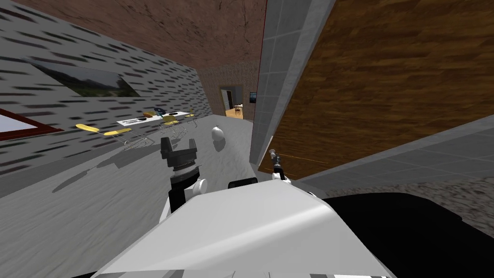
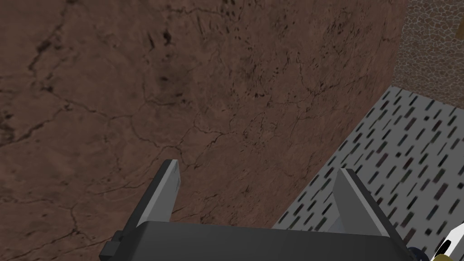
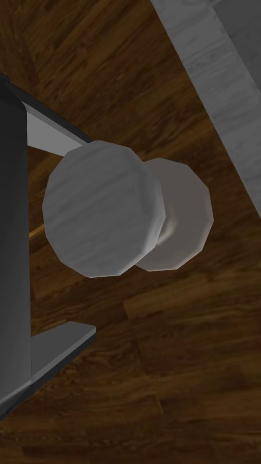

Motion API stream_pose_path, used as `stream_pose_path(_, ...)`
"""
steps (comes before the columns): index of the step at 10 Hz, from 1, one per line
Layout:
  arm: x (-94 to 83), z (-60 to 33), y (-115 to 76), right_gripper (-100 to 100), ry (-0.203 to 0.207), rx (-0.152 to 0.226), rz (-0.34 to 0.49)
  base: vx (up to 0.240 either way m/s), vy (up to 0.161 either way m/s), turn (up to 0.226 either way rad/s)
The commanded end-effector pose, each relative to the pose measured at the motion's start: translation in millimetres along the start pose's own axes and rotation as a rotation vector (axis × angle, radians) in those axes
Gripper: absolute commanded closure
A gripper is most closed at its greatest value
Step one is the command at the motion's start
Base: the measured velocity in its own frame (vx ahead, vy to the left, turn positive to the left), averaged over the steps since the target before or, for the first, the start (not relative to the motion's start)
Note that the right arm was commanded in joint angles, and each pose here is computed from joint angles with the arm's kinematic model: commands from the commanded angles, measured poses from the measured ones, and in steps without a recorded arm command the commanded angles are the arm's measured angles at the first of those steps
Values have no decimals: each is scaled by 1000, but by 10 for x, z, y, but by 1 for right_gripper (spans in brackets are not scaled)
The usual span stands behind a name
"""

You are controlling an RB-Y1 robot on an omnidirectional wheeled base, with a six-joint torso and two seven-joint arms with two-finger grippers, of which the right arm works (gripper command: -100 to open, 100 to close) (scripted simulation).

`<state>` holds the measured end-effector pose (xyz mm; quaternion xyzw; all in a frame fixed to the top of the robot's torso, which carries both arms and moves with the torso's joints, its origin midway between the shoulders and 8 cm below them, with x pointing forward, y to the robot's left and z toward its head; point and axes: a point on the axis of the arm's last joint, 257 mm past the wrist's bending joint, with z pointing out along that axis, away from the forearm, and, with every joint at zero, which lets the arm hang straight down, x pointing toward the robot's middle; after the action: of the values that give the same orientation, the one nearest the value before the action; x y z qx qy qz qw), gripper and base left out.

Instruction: Pull the door open

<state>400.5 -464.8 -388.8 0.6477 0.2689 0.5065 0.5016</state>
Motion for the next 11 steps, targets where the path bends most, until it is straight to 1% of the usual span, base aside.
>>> stream_pose_path(1,47,-9,-29,-100,-4,-2,71,-82,21,35)
stream_pose_path(3,93,-9,-45,-100,-11,-9,157,-85,-4,52)
stream_pose_path(4,93,-9,-45,-100,-11,-9,170,-57,-17,15)
stream_pose_path(6,146,-11,-65,-100,-18,-16,270,-63,-9,50)
stream_pose_path(7,146,-11,-65,-100,-18,-16,282,-58,1,19)
stream_pose_path(9,203,-14,-88,-100,-26,-24,385,-65,-2,50)
stream_pose_path(10,203,-14,-88,-100,-26,-24,401,-67,-14,21)
stream_pose_path(11,233,-15,-101,-100,-30,-28,458,-72,-9,35)
